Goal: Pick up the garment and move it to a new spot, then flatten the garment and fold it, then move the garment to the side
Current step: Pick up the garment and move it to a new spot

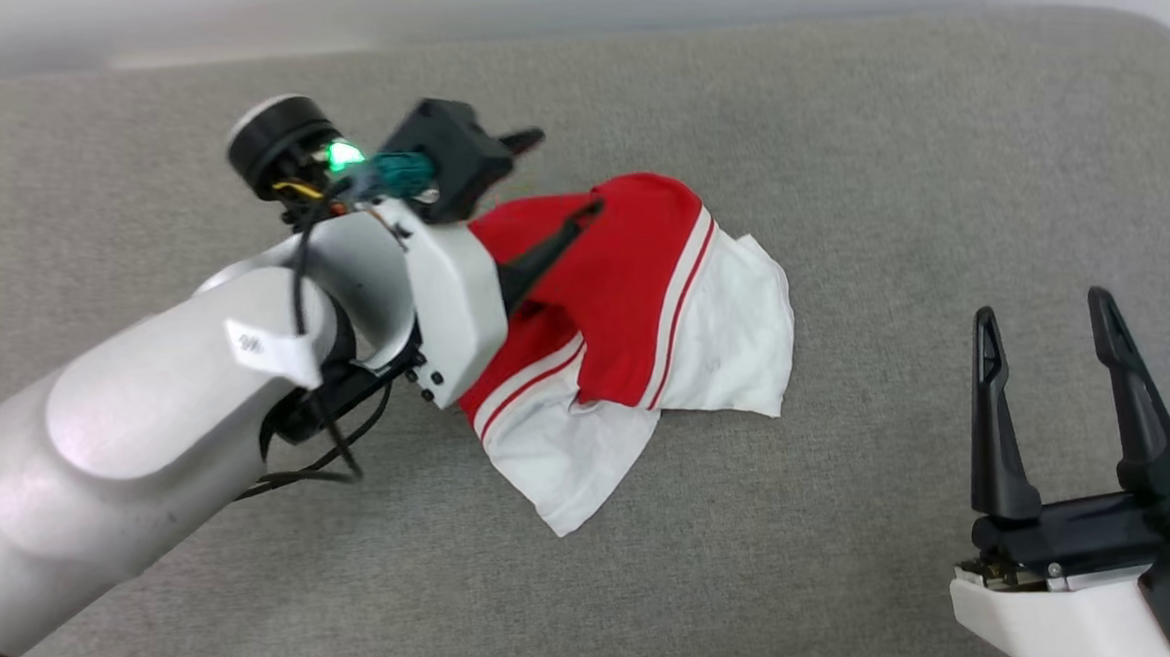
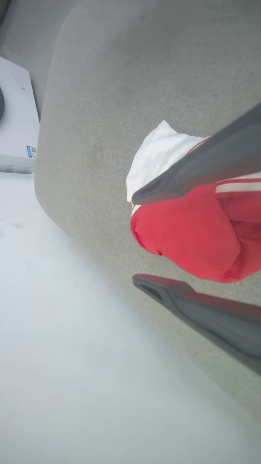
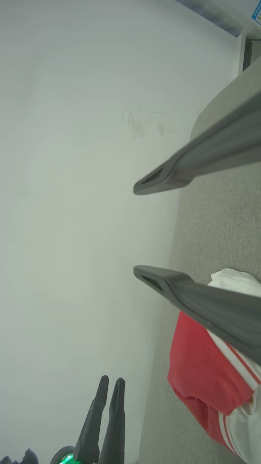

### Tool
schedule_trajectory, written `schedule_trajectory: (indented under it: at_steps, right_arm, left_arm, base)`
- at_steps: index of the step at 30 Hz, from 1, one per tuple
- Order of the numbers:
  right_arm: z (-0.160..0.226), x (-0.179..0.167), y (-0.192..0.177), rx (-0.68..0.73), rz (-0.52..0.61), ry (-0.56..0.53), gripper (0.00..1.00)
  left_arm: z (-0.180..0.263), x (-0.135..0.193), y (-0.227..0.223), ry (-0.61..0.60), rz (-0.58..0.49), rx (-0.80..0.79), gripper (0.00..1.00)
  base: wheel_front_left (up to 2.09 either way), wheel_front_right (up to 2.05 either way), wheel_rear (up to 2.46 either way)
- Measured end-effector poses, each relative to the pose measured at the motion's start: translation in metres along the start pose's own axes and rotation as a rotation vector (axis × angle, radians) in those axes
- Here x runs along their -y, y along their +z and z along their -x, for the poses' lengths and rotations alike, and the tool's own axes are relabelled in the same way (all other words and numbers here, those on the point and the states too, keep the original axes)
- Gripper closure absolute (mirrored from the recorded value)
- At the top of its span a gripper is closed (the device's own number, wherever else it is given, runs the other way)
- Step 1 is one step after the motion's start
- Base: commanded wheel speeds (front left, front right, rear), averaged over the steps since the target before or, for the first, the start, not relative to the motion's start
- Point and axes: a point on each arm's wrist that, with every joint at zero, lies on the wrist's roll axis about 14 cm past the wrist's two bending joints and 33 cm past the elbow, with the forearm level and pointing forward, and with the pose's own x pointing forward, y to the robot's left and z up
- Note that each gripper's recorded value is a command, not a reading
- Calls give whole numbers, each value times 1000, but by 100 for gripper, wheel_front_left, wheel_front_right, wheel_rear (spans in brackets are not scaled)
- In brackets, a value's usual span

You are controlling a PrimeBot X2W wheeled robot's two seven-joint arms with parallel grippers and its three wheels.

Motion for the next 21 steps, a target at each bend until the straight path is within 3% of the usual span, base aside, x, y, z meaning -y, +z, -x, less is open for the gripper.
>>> schedule_trajectory:
  at_steps: [4, 12, 21]
  right_arm:
    - [5, -5, 7, 12, -9, 11, 0]
    - [11, -16, 12, 17, -28, 40, 0]
    - [17, -19, 7, -3, -50, 46, 0]
  left_arm:
    - [26, -23, 22, 181, -23, 150, 0]
    - [100, -66, 11, 596, -49, 294, 0]
    - [160, -57, -3, 873, -31, 349, 0]
  base:
    - [0, 0, 0]
    - [0, 0, 0]
    - [0, 0, 0]
